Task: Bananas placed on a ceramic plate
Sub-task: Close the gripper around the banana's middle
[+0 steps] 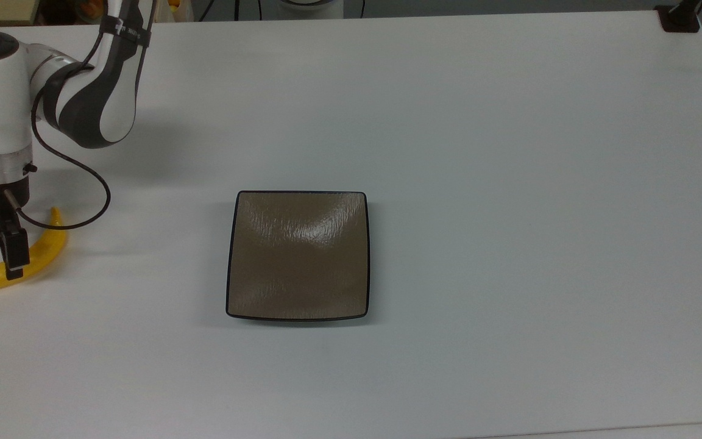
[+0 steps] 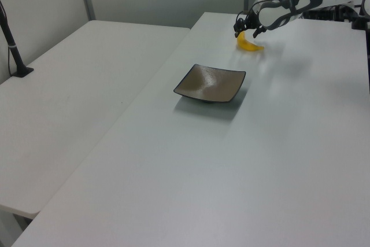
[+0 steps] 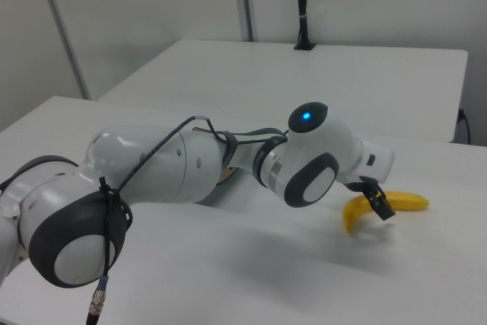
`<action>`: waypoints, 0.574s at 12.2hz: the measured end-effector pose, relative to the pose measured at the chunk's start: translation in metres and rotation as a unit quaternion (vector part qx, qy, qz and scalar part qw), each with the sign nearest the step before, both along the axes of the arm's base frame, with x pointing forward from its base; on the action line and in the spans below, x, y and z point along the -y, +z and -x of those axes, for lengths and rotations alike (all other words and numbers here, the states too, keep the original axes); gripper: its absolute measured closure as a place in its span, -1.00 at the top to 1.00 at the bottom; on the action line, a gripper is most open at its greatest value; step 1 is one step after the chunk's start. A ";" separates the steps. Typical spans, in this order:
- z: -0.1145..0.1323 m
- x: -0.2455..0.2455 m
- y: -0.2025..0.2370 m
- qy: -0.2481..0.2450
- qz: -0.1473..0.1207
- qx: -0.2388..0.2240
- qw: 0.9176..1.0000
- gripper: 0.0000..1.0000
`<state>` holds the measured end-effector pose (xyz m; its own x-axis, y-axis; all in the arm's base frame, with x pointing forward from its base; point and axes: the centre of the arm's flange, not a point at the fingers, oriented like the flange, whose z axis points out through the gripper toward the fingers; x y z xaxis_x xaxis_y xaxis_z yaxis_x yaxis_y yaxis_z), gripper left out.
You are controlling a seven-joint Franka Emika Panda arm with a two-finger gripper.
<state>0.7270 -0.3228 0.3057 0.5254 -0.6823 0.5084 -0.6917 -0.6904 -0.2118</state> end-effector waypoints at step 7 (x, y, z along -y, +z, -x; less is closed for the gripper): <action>-0.002 -0.005 0.000 0.013 0.006 -0.002 1.000 0.35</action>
